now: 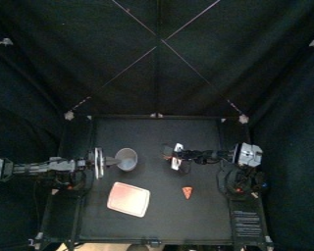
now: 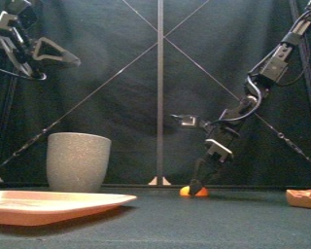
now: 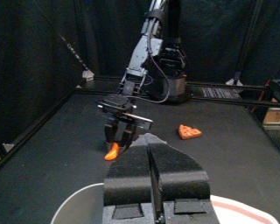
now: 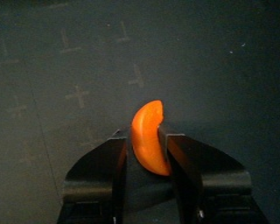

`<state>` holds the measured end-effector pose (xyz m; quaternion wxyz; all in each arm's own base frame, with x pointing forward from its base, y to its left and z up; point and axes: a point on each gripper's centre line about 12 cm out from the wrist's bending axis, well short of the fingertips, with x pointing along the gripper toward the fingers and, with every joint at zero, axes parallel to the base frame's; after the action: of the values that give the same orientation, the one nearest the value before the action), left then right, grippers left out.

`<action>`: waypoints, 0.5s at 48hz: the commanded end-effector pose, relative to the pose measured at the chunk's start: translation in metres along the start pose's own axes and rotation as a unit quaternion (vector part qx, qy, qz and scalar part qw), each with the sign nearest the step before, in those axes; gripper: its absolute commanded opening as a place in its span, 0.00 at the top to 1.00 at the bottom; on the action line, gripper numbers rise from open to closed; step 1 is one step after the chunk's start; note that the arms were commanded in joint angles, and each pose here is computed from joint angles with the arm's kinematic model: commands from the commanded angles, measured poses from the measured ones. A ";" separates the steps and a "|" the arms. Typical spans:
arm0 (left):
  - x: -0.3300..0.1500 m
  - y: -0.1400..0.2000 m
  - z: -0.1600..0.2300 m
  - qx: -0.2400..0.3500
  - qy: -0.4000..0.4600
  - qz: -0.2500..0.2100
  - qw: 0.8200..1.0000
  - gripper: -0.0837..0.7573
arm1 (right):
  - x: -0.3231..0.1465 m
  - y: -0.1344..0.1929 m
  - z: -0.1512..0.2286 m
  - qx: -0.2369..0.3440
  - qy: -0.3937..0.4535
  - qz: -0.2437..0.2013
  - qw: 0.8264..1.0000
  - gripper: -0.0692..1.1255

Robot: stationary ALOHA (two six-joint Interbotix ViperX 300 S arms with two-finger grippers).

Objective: Pick the tangerine then place it on the pink plate
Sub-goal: Place tangerine on the pink plate

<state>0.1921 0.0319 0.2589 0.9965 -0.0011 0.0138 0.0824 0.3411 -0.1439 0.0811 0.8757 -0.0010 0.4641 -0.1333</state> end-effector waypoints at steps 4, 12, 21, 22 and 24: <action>0.002 0.000 0.006 0.001 -0.010 -0.001 1.000 0.80 | -0.009 0.005 0.003 0.007 -0.006 0.004 1.000 0.38; 0.002 0.000 0.007 0.002 -0.011 0.000 1.000 0.80 | -0.033 0.027 0.033 -0.003 -0.057 0.019 0.998 0.38; 0.002 0.001 0.007 0.001 -0.011 0.001 1.000 0.80 | -0.065 0.085 0.080 -0.023 -0.130 0.072 0.989 0.38; 0.002 0.001 0.007 0.001 -0.011 0.001 1.000 0.80 | -0.066 0.091 0.084 -0.025 -0.135 0.078 0.987 0.38; 0.002 0.001 0.008 0.001 -0.012 0.001 1.000 0.80 | -0.071 0.105 0.094 -0.028 -0.148 0.091 0.984 0.38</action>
<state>0.1923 0.0319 0.2595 0.9965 -0.0010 0.0130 0.0824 0.3873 -0.0568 0.1464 0.9241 -0.0026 0.3780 -0.0569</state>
